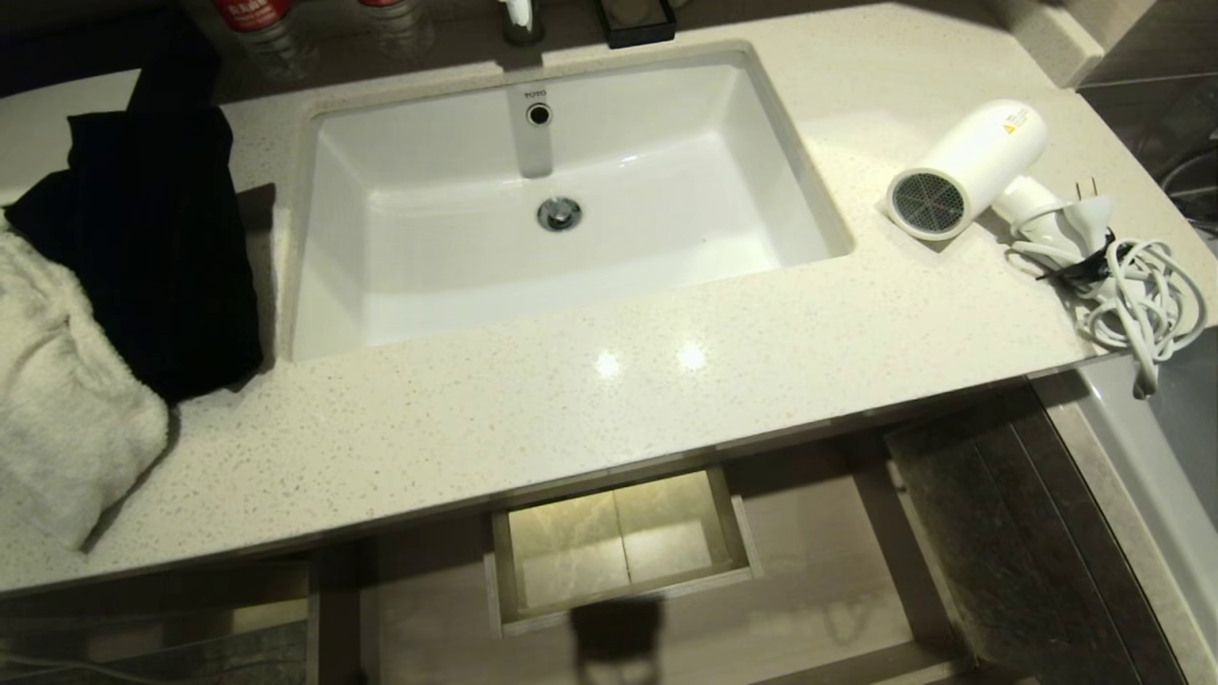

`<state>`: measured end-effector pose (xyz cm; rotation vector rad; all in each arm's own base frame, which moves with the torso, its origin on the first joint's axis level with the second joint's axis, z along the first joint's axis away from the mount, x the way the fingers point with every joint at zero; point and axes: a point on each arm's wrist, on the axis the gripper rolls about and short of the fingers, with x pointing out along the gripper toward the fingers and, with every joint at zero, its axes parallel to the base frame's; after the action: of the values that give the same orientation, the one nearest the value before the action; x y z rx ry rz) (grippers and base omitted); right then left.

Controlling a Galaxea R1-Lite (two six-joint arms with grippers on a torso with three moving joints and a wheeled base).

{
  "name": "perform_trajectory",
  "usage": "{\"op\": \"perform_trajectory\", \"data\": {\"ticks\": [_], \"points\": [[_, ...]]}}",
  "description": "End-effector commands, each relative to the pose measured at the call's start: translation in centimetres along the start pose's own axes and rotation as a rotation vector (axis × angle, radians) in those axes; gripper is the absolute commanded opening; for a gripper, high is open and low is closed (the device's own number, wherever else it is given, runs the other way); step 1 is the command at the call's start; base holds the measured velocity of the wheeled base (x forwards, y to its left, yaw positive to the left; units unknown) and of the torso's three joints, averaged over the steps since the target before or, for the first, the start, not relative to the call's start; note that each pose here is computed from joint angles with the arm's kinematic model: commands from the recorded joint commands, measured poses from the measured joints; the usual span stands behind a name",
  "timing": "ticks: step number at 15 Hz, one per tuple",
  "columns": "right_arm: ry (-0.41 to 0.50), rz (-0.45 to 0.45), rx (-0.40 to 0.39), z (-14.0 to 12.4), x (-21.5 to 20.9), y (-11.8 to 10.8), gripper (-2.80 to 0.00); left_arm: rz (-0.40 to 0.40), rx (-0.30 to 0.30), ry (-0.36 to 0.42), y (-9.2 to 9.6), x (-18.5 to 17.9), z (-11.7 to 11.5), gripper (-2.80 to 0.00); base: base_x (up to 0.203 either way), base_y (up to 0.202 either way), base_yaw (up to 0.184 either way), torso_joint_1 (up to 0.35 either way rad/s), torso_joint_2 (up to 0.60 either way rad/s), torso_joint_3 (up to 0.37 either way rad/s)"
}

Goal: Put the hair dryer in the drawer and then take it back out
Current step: Pick up the hairdryer

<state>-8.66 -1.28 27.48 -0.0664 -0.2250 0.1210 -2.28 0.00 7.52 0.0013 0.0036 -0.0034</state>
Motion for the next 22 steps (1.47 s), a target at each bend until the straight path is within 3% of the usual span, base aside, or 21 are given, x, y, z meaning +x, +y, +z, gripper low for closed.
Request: {"op": "perform_trajectory", "data": {"ticks": [1,3,5,6,7,10,11,13,16,18,22], "points": [[0.318,0.008,-0.004,3.6,9.8,-0.2,-2.8,0.0,0.0,0.001,0.0,0.0,0.0,-2.8,0.0,0.0,0.0,0.0,0.0,0.0],[0.455,-0.026,-0.014,4.1,15.8,-0.4,-2.8,0.0,0.0,-0.001,0.0,0.0,0.0,-2.8,0.0,0.0,0.0,0.0,0.0,0.0],[0.538,-0.043,-0.05,3.9,20.6,-0.7,-2.8,0.0,0.0,0.001,0.0,0.0,0.0,-2.8,0.0,0.0,0.0,0.0,0.0,0.0],[0.561,-0.03,-0.08,3.8,22.6,-1.0,-2.52,0.0,0.002,0.001,0.0,0.0,0.0,-2.8,0.0,0.0,0.0,0.0,0.0,0.0],[0.577,0.023,-0.105,3.5,24.2,-1.5,0.0,0.0,0.0,0.001,0.0,0.0,0.0,-2.8,0.0,0.0,0.0,0.0,0.0,0.0],[0.618,0.17,-0.339,1.7,28.0,-4.3,0.0,0.0,0.0,0.001,0.0,0.0,0.0,-2.8,0.0,0.0,0.0,0.0,0.0,0.0],[0.628,0.186,-0.357,1.1,28.9,-5.2,0.0,0.0,0.0,-0.001,0.0,0.0,0.0,-2.8,0.0,0.0,0.0,0.0,0.0,0.0],[0.592,0.314,-0.298,0.2,30.6,-6.6,0.0,0.0,0.001,0.0,0.0,0.0,0.0,-2.8,0.0,0.0,0.0,0.0,0.0,0.0],[0.556,0.37,-0.264,0.1,32.8,-8.1,0.0,0.0,0.0,-0.001,0.0,0.0,0.0,-2.8,0.0,0.0,0.0,0.0,0.0,0.0],[0.541,0.455,-0.242,-0.5,33.6,-8.2,0.0,0.0,0.0,-0.001,0.0,0.0,0.0,-2.8,0.0,0.0,0.0,0.0,0.0,0.0],[0.576,0.494,-0.266,-2.3,35.3,-8.3,0.0,0.0,0.0,0.001,0.0,0.0,0.0,-2.8,0.0,0.0,0.0,0.0,0.0,0.0]]}}
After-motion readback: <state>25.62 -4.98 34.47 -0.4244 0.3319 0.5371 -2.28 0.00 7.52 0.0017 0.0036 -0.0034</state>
